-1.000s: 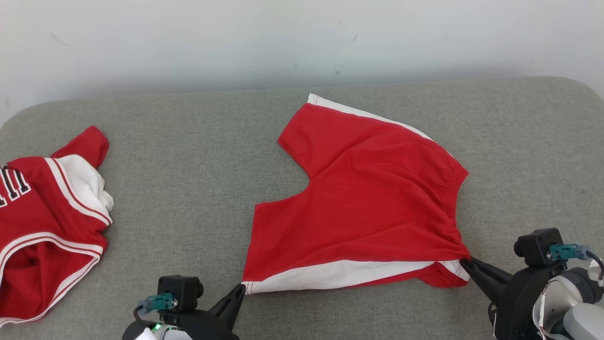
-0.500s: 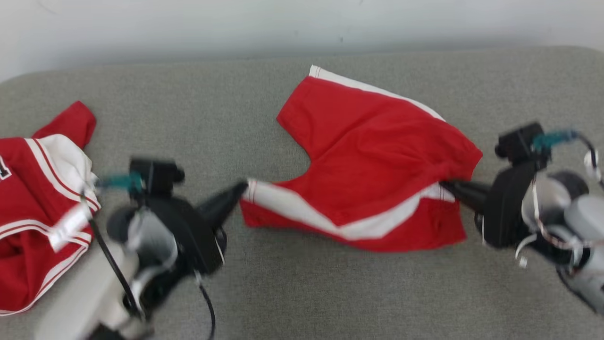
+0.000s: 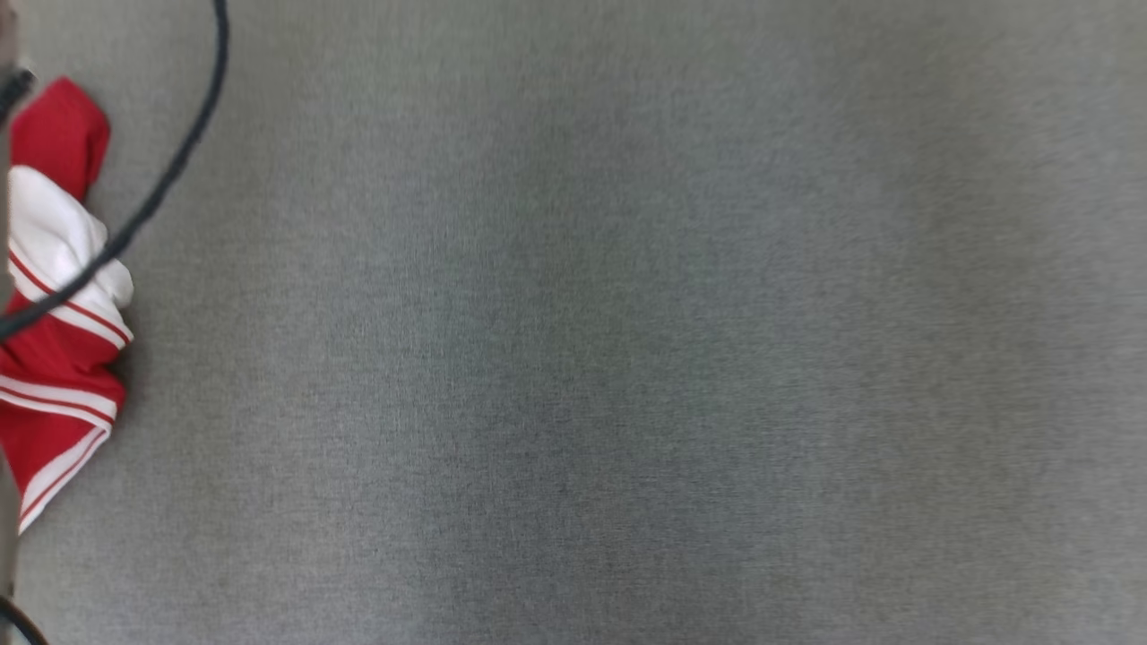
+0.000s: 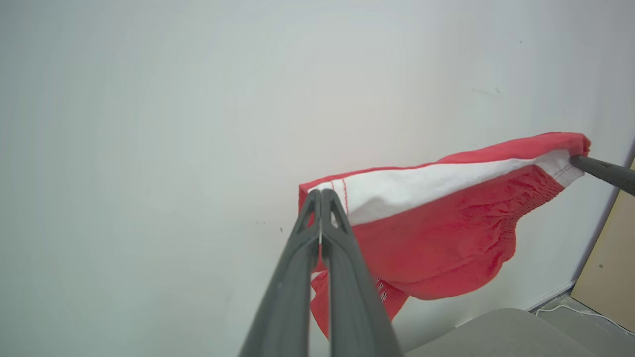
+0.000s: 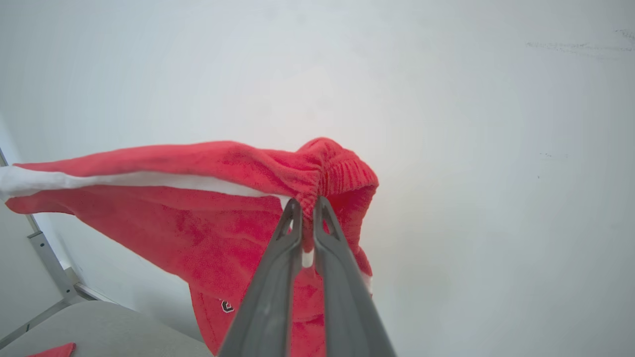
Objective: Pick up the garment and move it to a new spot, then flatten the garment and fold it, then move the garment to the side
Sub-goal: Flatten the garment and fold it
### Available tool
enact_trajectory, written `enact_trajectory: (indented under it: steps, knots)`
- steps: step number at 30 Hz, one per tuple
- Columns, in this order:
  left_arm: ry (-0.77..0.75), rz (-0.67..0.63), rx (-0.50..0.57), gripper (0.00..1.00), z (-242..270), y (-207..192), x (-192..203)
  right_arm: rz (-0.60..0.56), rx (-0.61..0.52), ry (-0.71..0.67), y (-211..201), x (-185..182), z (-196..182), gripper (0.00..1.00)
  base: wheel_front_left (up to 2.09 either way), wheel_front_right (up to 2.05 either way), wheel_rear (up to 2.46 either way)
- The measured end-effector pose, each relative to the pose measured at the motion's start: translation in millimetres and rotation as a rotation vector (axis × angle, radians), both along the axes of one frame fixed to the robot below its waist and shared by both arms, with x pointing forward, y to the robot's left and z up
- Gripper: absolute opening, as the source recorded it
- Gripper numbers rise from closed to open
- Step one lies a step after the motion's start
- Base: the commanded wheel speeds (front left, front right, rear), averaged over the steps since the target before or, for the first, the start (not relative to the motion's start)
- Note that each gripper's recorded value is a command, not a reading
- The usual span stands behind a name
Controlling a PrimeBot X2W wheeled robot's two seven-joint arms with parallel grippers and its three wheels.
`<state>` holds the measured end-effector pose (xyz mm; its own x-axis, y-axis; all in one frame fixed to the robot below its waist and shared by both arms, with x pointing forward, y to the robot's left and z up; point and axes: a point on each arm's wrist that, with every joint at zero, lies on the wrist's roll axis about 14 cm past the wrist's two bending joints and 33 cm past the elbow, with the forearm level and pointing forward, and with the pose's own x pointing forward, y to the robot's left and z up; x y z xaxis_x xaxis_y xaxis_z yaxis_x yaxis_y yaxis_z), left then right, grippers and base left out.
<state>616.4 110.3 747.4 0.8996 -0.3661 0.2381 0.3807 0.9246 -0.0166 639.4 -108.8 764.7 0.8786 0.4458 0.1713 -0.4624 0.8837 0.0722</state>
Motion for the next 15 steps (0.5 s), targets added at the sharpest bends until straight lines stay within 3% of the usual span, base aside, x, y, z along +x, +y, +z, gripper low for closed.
enact_trajectory:
  steps: [3, 5, 6, 8, 10, 14, 15]
  knots:
    - [-0.002, -0.028, 0.025, 0.0, -28, -5, 5, 0.051, -0.053, 0.007, 16, 12, -42, 0.0, 0.0, 0.0, 0.0]
    - [0.066, -0.024, 0.011, 0.0, -74, -2, 11, 0.084, -0.055, 0.117, 26, 20, -107, 0.0, 0.0, 0.0, 0.0]
    - [0.21, -0.024, 0.014, 0.0, -144, 1, 7, 0.085, -0.064, 0.248, 27, 17, -178, 0.0, 0.0, 0.0, 0.0]
    - [0.337, -0.034, 0.065, 0.0, -210, -1, -11, 0.076, -0.065, 0.358, 21, 5, -236, 0.0, 0.0, 0.0, 0.0]
    - [0.414, -0.046, 0.079, 0.0, -250, -3, -34, 0.065, -0.071, 0.435, 16, -11, -275, 0.0, 0.0, 0.0, 0.0]
    - [0.509, -0.054, 0.086, 0.0, -292, -3, -70, 0.075, -0.078, 0.516, 13, -46, -314, 0.0, 0.0, 0.0, 0.0]
    - [0.555, -0.064, 0.087, 0.0, -310, -5, -91, 0.089, -0.089, 0.563, 12, -68, -331, 0.0, 0.0, 0.0, 0.0]
